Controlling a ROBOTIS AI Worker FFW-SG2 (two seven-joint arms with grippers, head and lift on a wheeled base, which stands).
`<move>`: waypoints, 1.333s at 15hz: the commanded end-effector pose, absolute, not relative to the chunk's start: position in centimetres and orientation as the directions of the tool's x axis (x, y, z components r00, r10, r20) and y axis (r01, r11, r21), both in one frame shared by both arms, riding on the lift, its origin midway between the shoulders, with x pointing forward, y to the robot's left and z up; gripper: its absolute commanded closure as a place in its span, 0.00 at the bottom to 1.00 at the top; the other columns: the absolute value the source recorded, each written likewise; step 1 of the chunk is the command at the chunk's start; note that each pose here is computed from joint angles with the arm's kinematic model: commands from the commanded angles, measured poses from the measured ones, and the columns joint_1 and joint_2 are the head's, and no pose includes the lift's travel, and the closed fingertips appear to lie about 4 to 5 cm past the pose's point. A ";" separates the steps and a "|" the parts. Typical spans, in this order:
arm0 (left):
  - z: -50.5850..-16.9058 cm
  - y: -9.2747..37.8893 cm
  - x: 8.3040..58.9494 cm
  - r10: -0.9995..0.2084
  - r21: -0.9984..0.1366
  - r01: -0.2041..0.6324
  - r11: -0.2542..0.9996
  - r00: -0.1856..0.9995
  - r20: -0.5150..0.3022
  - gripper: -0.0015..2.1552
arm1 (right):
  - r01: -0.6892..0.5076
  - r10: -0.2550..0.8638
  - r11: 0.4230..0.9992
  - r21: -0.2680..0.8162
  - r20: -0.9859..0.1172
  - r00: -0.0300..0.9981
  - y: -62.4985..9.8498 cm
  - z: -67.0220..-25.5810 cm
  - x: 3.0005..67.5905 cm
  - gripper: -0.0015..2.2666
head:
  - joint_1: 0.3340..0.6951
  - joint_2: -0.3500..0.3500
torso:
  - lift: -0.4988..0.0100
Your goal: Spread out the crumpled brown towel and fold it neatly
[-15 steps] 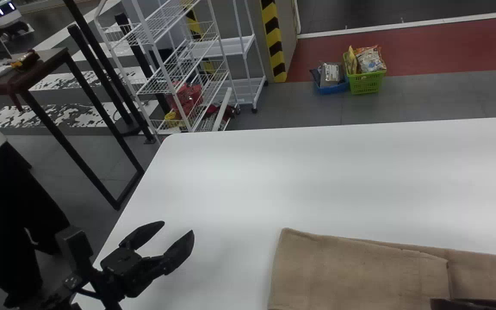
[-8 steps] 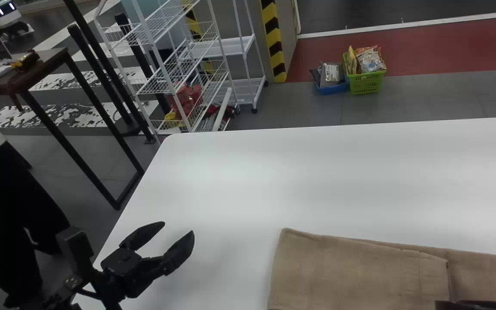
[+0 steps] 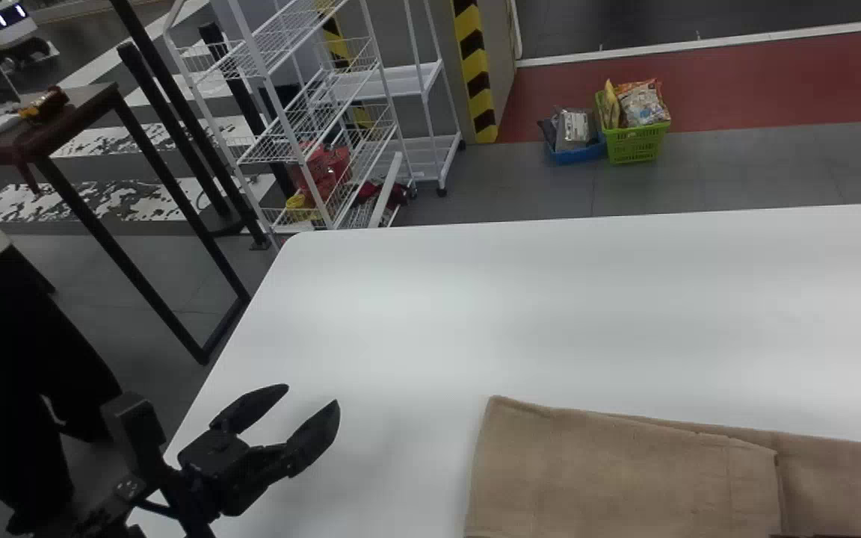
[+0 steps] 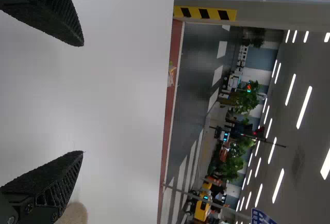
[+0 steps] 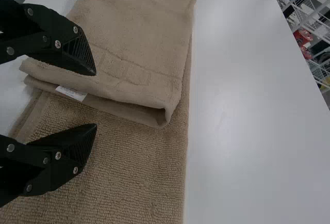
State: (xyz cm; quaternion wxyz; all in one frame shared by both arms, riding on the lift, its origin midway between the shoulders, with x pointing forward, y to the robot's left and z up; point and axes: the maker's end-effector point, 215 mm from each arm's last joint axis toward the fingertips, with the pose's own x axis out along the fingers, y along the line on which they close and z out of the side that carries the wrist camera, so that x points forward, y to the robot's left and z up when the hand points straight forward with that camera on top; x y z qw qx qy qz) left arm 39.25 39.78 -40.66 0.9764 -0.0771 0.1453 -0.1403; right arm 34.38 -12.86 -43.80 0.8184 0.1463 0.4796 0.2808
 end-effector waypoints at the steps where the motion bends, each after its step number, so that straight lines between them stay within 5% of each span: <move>1: -40.7 39.8 39.2 -0.295 -0.195 0.249 0.949 0.919 -0.262 0.03 | -0.320 0.600 0.799 0.509 -0.706 0.376 -12.6 -44.0 34.5 0.26 | 1.00 1.00 | 0.73; 4: -40.7 39.9 39.2 -0.294 -0.194 0.248 0.949 0.919 -0.262 0.03 | -0.322 0.603 0.797 0.511 -0.707 0.371 -12.5 -44.1 34.5 0.26 | 1.00 1.00 | 0.73; 9: -40.7 39.8 39.1 -0.300 -0.196 0.254 0.947 0.918 -0.261 0.03 | -0.323 0.606 0.794 0.515 -0.702 0.374 -12.5 -43.9 34.6 0.51 | 1.00 1.00 | 0.73; 14: -40.5 39.8 39.1 -0.301 -0.194 0.256 0.947 0.918 -0.259 0.03 | -0.314 0.597 0.802 0.508 -0.702 0.388 -13.3 -43.7 34.9 0.37 | 1.00 1.00 | 0.73; 20: -40.3 39.5 39.2 -0.307 -0.191 0.264 0.946 0.917 -0.255 0.03 | -0.314 0.584 0.811 0.493 -0.707 0.398 -13.6 -43.6 35.6 0.37 | 1.00 1.00 | 0.73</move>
